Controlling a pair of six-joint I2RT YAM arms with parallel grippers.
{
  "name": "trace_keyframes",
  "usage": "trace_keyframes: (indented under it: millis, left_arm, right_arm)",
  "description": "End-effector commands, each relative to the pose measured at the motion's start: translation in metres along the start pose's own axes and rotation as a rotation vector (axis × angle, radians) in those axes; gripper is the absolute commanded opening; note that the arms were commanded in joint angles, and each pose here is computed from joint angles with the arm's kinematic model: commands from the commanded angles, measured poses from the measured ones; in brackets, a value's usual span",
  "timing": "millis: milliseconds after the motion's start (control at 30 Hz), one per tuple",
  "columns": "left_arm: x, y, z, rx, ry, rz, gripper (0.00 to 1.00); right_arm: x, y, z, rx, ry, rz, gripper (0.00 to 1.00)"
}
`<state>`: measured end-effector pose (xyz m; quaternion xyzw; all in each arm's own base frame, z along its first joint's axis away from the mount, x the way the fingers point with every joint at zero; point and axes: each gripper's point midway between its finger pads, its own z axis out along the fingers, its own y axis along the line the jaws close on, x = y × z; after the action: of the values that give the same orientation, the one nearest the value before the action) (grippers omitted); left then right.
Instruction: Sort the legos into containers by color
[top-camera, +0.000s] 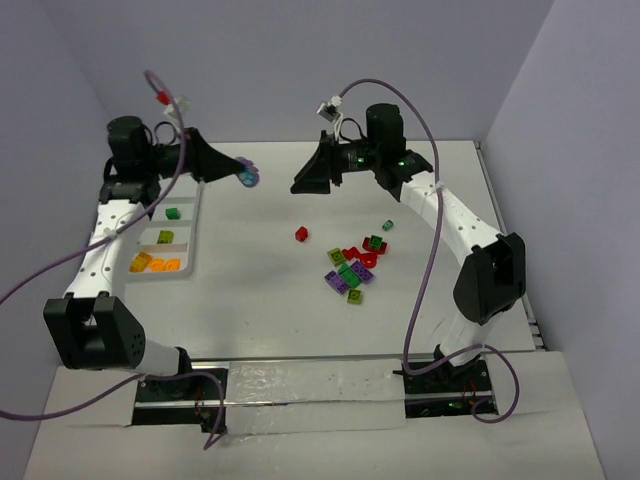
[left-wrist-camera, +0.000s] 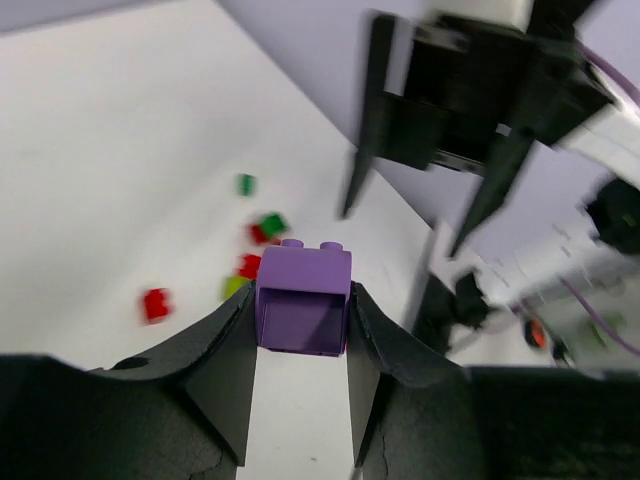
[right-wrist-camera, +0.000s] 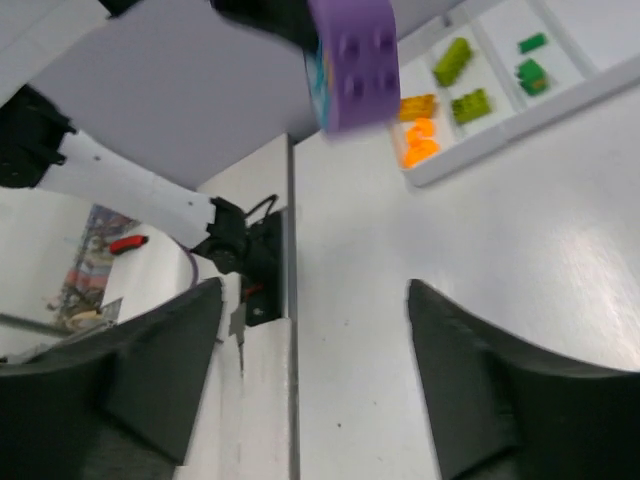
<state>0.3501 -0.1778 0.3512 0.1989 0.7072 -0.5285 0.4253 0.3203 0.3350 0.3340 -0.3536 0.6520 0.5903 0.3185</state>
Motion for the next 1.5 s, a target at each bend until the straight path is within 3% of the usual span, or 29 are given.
trace_keyframes:
  millis: [0, 67, 267, 467, 767, 1000, 1167, 1367, 1467]
  left_arm:
    - [-0.031, 0.062, -0.059, -0.279, -0.093, 0.012, 0.0]
    - [-0.039, 0.105, -0.09, -0.446, -0.113, -0.012, 0.0]
    - [-0.061, 0.218, -0.167, -0.944, -0.127, 0.039, 0.0]
    - [-0.079, 0.283, -0.189, -1.111, -0.159, 0.071, 0.0]
    - [-0.054, 0.385, -0.23, -1.419, -0.133, -0.015, 0.0]
    - [-0.045, 0.413, -0.235, -1.454, -0.102, -0.015, 0.0]
    - [-0.032, 0.429, -0.257, -1.573, -0.064, 0.001, 0.01]
    - [-0.018, 0.441, -0.27, -1.617, -0.012, -0.019, 0.07]
    - [-0.017, 0.443, -0.273, -1.611, -0.015, -0.029, 0.16]
  right_arm:
    - [-0.021, -0.01, -0.029, 0.134, -0.051, -0.055, 0.87]
    - [-0.022, -0.02, -0.036, 0.178, -0.056, -0.068, 0.93]
    - [-0.019, -0.046, -0.057, 0.305, -0.052, -0.079, 0.94]
    - [-0.012, -0.056, -0.067, 0.38, -0.03, -0.119, 0.95]
    - [0.001, -0.067, -0.082, 0.46, 0.006, -0.159, 0.95]
    - [0.009, -0.077, -0.089, 0.51, 0.033, -0.17, 0.96]
    - [0.019, -0.086, -0.096, 0.541, 0.057, -0.171, 0.96]
    - [0.028, -0.097, -0.103, 0.579, 0.084, -0.169, 0.96]
    - [0.029, -0.099, -0.103, 0.584, 0.089, -0.172, 0.96]
